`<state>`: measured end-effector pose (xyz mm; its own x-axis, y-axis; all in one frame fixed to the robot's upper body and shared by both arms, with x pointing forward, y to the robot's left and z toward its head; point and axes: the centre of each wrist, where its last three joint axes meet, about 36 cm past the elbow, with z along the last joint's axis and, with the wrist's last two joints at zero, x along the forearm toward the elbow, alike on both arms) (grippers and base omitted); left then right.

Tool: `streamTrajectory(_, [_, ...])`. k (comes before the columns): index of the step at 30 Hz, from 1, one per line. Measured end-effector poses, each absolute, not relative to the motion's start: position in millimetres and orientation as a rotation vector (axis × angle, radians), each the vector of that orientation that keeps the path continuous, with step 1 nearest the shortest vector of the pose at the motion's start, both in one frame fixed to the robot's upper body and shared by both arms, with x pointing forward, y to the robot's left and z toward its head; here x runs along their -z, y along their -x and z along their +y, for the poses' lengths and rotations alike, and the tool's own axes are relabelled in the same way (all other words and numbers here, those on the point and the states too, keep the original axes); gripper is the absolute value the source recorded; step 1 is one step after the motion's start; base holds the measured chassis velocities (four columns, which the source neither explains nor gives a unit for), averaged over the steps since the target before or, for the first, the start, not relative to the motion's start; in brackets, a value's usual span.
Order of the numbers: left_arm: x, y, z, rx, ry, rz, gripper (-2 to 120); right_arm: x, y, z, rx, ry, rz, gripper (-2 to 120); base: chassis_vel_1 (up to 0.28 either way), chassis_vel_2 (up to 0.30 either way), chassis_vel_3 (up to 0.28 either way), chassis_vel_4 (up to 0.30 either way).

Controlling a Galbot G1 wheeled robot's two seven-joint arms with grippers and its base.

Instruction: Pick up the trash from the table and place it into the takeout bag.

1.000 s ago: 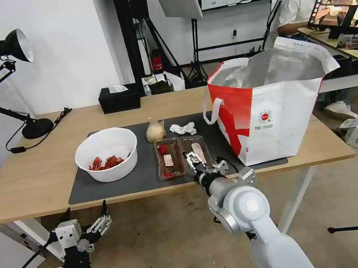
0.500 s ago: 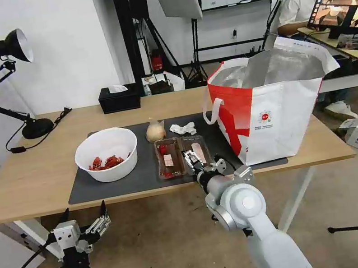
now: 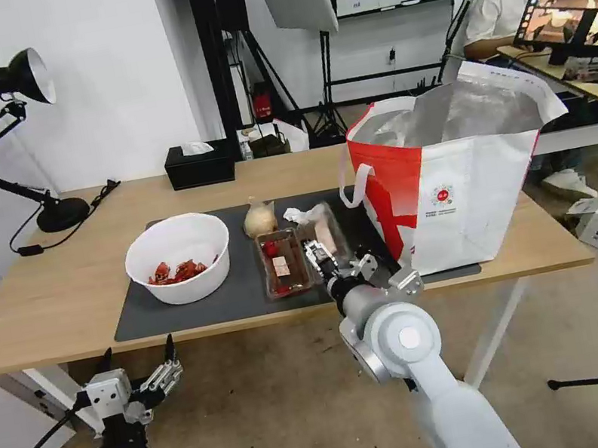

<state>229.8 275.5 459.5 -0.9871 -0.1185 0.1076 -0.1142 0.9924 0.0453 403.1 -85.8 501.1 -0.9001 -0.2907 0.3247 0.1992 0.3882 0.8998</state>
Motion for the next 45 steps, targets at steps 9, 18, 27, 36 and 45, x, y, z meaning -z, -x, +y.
streamTrajectory(9, [-461,-230,277,0.066,-0.178,-3.028,100,-511,-408,-92,1.527,-0.134,-2.279,100,0.0,0.0,0.0,0.0])
streamTrajectory(18, [-464,-229,280,0.084,-0.186,-3.033,100,-520,-415,-85,1.543,-0.199,-2.255,100,0.0,0.0,0.0,0.0])
streamTrajectory(27, [-464,-228,281,0.084,-0.19,-3.035,100,-522,-425,-79,1.444,-0.305,-2.287,100,0.0,0.0,0.0,0.0])
streamTrajectory(36, [-465,-230,281,0.079,-0.192,-3.044,100,-517,-478,-89,0.708,-0.644,-2.808,93,0.0,0.0,0.0,0.0])
streamTrajectory(45, [-467,-231,280,0.069,-0.19,-3.058,100,-520,-540,-83,0.122,-0.917,-2.922,62,0.0,0.0,0.0,0.0])
